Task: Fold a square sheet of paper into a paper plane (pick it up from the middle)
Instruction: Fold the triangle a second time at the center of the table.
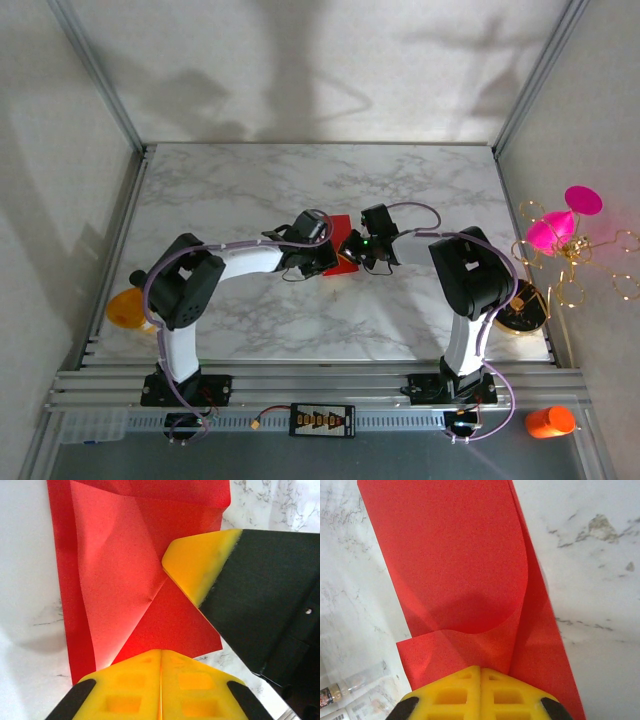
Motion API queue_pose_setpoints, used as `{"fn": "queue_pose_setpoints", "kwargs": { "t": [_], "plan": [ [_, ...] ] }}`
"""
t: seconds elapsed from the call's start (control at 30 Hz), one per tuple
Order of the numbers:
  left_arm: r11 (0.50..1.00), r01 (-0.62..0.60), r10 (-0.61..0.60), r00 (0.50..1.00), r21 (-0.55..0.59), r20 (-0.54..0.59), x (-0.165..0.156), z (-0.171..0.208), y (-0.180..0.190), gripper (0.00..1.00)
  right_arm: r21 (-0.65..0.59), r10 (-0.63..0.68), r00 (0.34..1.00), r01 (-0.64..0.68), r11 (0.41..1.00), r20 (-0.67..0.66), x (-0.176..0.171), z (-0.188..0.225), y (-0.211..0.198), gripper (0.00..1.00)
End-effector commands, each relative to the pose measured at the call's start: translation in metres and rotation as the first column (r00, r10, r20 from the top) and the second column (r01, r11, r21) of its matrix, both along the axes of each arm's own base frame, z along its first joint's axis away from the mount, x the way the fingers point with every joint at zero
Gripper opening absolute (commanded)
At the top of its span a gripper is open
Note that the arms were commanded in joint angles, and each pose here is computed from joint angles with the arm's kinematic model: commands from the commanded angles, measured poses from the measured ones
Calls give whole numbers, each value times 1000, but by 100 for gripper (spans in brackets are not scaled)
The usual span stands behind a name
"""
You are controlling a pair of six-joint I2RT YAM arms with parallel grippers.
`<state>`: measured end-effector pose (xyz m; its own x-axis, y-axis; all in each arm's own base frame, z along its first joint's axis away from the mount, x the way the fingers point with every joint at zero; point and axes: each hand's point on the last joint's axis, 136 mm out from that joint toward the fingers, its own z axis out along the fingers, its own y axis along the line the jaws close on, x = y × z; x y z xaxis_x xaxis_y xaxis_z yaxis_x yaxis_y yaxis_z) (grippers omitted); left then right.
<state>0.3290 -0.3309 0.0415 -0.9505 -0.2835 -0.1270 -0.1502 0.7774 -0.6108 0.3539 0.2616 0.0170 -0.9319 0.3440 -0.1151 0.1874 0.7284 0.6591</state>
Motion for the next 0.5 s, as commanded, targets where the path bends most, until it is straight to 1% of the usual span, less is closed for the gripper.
{"fn": "queue_pose_setpoints", "kwargs": {
  "t": [0.0, 0.47],
  "plan": [
    [1000, -4, 5, 1000, 23, -13, 3, -9, -1, 9, -157, -67, 987, 43, 987, -145, -27, -49, -33, 1],
    [995, -50, 51, 999, 86, -7, 9, -23, 19, 9, -160, -61, 987, 37, 986, -149, -28, -50, -33, 1]
  ]
}}
